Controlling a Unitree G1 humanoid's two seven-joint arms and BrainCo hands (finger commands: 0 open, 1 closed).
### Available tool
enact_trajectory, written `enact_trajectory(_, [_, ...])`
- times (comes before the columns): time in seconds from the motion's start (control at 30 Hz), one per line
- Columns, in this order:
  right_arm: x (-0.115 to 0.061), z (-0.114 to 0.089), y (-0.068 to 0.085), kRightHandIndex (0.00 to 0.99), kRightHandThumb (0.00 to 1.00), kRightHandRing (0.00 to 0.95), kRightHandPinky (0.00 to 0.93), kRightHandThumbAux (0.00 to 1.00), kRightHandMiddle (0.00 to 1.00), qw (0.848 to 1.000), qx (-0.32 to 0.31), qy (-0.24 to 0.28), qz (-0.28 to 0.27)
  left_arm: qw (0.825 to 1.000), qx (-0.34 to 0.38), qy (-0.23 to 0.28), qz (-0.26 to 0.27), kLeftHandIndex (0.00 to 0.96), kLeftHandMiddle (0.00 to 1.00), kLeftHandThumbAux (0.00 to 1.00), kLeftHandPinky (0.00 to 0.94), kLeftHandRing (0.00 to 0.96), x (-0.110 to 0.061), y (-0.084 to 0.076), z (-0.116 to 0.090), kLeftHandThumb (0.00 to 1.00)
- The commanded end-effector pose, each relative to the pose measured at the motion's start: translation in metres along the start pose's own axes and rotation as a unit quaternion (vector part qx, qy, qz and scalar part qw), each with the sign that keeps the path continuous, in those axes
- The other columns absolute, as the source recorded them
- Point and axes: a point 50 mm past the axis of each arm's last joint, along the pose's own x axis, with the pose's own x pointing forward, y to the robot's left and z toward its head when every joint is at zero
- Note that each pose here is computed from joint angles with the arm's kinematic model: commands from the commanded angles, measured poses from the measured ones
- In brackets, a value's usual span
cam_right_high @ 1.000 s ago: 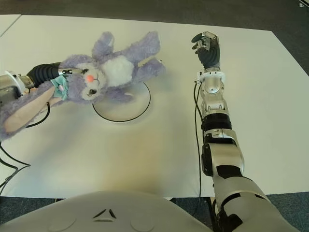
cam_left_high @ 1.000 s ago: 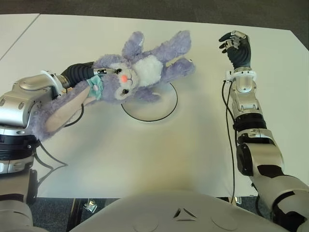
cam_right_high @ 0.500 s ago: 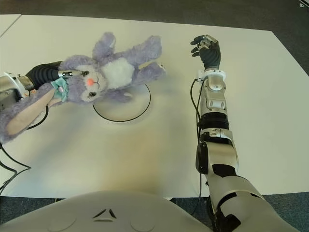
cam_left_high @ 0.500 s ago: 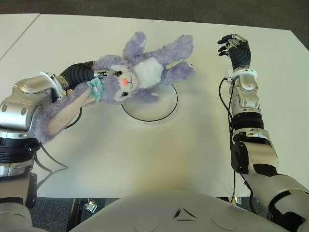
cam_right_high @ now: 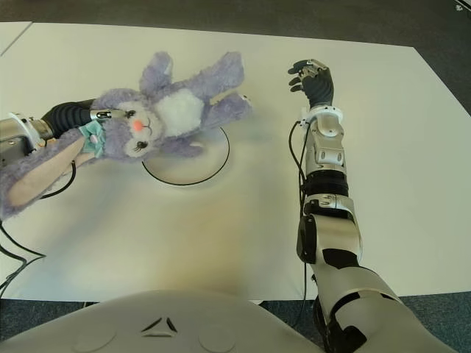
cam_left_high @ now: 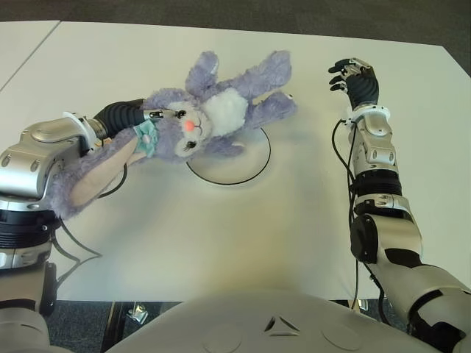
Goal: Put the doll into the plate.
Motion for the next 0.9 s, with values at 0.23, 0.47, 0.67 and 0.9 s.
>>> enact_trajectory(0.23, [0.002,-0.01,0.001,0.434,0.839,0.563,0.544,0.68,0.469,0.999,0.016,0.034,0.006,0.999,-0.017,-0.006,-0.029,0.386,0.501,0.651,0.839,0.527,0.002,-0.005,0.0,0.952])
enact_trajectory(0.47, [0.003,-0.012,0.001,0.432,0.839,0.563,0.536,0.68,0.47,0.999,0.016,0.04,0.009,0.999,-0.023,-0.005,-0.042,0.386,0.503,0.65,0.862,0.529,0.002,-0.006,-0.001,0.951])
enact_trajectory(0.67, [0.003,-0.015,0.0,0.433,0.839,0.557,0.528,0.68,0.47,0.999,0.013,0.048,0.014,0.999,-0.017,-0.003,-0.049,0.385,0.503,0.651,0.857,0.53,0.004,-0.009,0.0,0.951])
enact_trajectory(0.9, [0.003,-0.018,0.0,0.435,0.839,0.551,0.524,0.68,0.468,0.998,0.014,0.053,0.02,0.998,-0.013,-0.003,-0.061,0.385,0.504,0.65,0.868,0.531,0.007,-0.011,-0.002,0.952])
